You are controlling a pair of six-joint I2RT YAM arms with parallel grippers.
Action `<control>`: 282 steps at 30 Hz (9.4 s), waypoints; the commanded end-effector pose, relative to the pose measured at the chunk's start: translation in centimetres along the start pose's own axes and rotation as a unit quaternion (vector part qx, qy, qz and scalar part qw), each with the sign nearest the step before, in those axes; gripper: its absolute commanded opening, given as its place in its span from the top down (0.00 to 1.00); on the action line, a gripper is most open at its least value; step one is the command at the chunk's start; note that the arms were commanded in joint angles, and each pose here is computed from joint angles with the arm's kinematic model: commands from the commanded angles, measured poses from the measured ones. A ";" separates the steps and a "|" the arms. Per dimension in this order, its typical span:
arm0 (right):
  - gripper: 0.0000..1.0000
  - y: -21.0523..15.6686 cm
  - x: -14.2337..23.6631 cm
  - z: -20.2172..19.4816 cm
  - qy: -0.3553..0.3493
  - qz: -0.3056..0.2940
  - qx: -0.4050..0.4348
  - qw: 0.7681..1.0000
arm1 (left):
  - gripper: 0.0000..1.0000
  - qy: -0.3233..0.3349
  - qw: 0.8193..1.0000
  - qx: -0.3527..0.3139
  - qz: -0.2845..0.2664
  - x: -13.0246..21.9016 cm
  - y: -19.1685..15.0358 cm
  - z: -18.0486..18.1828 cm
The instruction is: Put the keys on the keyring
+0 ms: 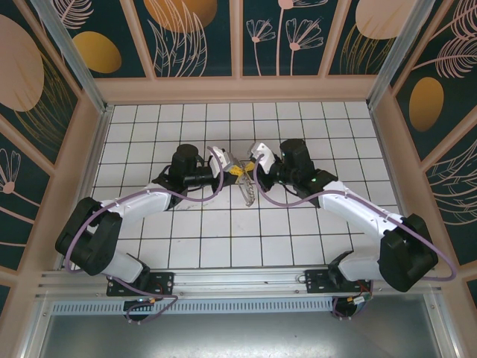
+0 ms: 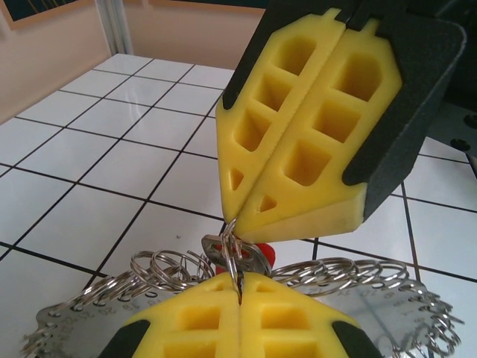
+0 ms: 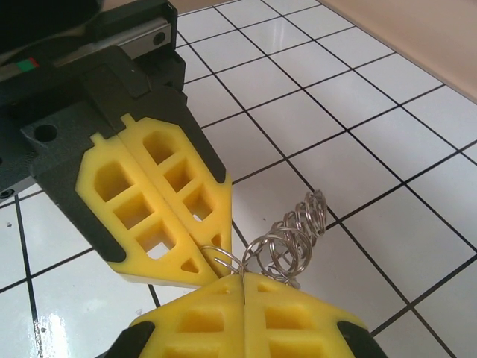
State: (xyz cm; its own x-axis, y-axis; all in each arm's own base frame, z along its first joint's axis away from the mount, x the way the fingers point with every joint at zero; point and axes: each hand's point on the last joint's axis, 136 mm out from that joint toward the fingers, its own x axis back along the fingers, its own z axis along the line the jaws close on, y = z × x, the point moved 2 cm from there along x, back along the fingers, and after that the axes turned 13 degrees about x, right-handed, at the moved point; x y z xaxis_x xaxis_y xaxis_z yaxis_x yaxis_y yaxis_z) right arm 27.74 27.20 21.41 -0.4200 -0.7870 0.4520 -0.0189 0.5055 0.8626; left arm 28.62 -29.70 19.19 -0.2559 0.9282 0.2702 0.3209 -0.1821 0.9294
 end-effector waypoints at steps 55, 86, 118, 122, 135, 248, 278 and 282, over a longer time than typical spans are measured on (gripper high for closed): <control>0.75 -0.9 3.0 2.2 0.094 -0.069 0.152 0.981 | 1.00 -0.139 0.988 -0.067 0.024 -1.1 0.5 -3.0; 1.00 -0.7 1.9 1.9 0.107 -0.063 0.116 0.985 | 0.96 -0.101 0.992 -0.065 0.044 -1.2 -0.2 -2.1; 1.00 -1.4 1.1 1.0 0.086 0.007 0.092 0.992 | 0.75 -0.079 0.992 -0.087 0.053 -0.8 1.2 -1.8; 1.00 -1.4 1.1 1.1 0.089 0.003 0.093 0.992 | 0.75 -0.087 0.991 -0.090 0.048 -1.1 2.0 -1.8; 1.00 -1.1 1.2 1.2 0.088 -0.011 0.099 0.991 | 0.74 -0.094 0.990 -0.081 0.075 -1.8 0.9 -1.2; 1.00 -1.5 2.9 0.3 0.051 -0.077 0.090 0.992 | 0.99 -0.150 0.986 -0.066 0.014 -1.6 2.1 -3.0; 1.00 -0.5 1.9 0.4 0.061 -0.041 0.116 0.991 | 0.82 -0.124 0.984 -0.072 0.102 -2.5 1.3 -1.3; 1.00 -0.4 1.9 0.4 0.065 -0.036 0.115 0.991 | 0.99 -0.126 0.984 -0.072 0.101 -2.5 1.4 -1.3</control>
State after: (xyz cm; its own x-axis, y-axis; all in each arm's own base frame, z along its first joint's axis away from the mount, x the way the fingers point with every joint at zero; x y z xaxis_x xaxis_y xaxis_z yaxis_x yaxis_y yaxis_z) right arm 26.34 24.96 19.97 -0.2950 -0.8373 0.4603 -0.2005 0.5253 0.8270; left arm 28.57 -32.25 19.75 0.0108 0.9112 0.4118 0.2160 -0.4043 0.8888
